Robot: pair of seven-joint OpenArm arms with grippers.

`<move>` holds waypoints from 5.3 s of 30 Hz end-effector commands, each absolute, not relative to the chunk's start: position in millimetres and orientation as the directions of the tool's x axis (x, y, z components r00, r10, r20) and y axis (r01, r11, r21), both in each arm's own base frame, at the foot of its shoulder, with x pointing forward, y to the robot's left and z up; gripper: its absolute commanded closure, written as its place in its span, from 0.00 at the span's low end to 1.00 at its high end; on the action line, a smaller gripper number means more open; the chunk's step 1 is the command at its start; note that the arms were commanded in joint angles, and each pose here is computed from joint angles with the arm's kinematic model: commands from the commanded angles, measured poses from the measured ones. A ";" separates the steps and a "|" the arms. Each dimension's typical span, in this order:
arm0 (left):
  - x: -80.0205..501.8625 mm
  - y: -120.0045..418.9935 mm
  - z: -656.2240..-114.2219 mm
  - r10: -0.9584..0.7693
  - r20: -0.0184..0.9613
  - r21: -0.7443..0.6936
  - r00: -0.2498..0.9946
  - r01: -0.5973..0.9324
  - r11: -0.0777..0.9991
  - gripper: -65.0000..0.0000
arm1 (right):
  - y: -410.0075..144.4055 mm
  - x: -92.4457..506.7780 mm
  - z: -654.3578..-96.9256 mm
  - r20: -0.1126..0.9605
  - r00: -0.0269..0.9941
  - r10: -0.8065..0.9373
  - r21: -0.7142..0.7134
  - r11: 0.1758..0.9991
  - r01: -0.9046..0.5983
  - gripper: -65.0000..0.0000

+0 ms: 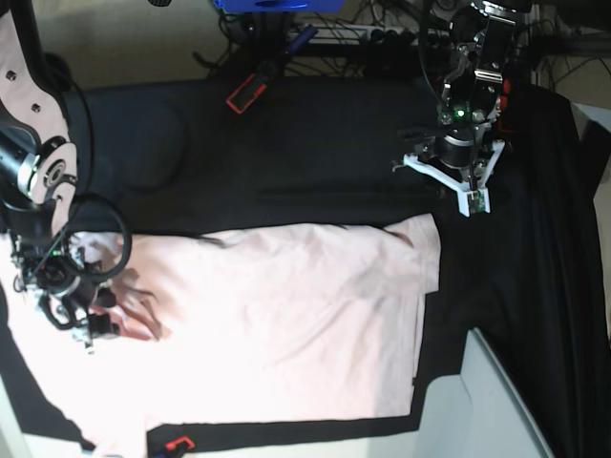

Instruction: Fold the T-shirt properly

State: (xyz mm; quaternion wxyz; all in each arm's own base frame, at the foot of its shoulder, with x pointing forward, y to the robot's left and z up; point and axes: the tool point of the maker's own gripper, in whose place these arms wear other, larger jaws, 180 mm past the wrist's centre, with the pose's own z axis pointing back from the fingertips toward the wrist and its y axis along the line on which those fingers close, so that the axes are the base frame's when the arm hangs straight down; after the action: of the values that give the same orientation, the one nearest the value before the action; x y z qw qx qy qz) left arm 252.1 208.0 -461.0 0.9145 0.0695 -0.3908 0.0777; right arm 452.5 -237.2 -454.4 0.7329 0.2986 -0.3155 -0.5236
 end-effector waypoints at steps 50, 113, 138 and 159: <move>315.7 174.5 -412.0 0.046 0.812 0.024 0.582 -0.111 0.994 0.68 | -329.5 435.5 -439.4 0.654 0.496 -0.571 0.356 0.811 0.464 1.00; 323.5 200.9 -471.9 0.642 0.493 -0.447 0.587 -0.463 0.766 0.66 | -391.1 339.4 -450.5 0.466 0.253 -0.848 0.614 0.516 0.597 0.58; 318.4 193.7 -479.5 0.650 0.471 -0.450 0.596 -0.472 0.758 0.67 | -359.2 348.5 -478.8 0.365 0.242 -0.899 0.647 0.432 0.628 0.59; 307.1 190.2 -475.9 0.639 0.477 -0.451 0.603 -0.456 0.767 1.00 | -392.4 326.7 -464.9 0.445 0.264 -0.856 0.595 0.502 0.627 1.00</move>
State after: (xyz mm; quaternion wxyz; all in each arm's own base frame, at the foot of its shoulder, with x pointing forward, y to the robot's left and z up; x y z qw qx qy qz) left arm 296.3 186.6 -487.0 0.8888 -0.1404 -0.3010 0.3157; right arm 316.1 -372.6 -484.4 0.7896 0.1610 -0.3468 -0.4799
